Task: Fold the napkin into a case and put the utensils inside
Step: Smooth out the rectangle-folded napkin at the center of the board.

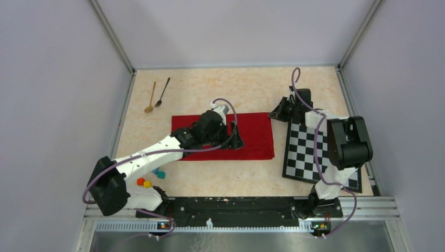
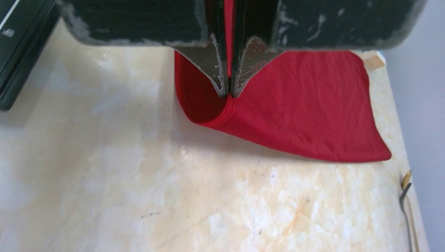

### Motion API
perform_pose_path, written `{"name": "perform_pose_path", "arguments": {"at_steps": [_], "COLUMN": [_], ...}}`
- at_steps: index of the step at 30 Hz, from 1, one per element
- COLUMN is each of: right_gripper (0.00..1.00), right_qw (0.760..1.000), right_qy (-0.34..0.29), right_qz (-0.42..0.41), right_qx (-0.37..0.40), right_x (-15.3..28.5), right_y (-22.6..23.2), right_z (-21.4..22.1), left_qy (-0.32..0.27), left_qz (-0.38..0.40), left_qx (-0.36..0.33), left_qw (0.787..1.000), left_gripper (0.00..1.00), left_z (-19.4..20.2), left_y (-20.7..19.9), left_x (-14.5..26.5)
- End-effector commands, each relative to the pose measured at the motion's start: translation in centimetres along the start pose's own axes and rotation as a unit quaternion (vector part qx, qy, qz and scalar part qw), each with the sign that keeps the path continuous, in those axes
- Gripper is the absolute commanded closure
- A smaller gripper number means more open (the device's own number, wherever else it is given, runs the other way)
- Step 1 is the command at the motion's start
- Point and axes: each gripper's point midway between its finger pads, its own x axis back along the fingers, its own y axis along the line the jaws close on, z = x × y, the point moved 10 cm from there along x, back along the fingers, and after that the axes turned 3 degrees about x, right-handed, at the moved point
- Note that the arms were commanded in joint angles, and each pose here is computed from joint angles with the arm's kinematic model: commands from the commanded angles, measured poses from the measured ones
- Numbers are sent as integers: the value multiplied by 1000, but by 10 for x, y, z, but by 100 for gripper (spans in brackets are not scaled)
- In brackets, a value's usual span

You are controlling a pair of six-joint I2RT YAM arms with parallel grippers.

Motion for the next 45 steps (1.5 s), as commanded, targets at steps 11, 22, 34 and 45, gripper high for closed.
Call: {"name": "perform_pose_path", "arguments": {"at_steps": [11, 22, 34, 45], "right_gripper": [65, 36, 43, 84], "right_qw": [994, 959, 946, 941], "right_qy": [36, 147, 172, 168], "right_qz": [95, 197, 221, 239], "right_qx": [28, 143, 165, 169], "right_x": [-3, 53, 59, 47], "right_y": [-3, 47, 34, 20], "right_z": [-16, 76, 108, 117], "left_qy": [-32, -93, -79, -98], "left_qz": [-74, -307, -311, -318], "left_qx": [47, 202, 256, 240], "left_qw": [996, 925, 912, 912], "left_gripper": [10, 9, 11, 11], "left_z": [0, -8, -6, -7], "left_y": [40, 128, 152, 153], "left_x": [23, 72, 73, 83]}}
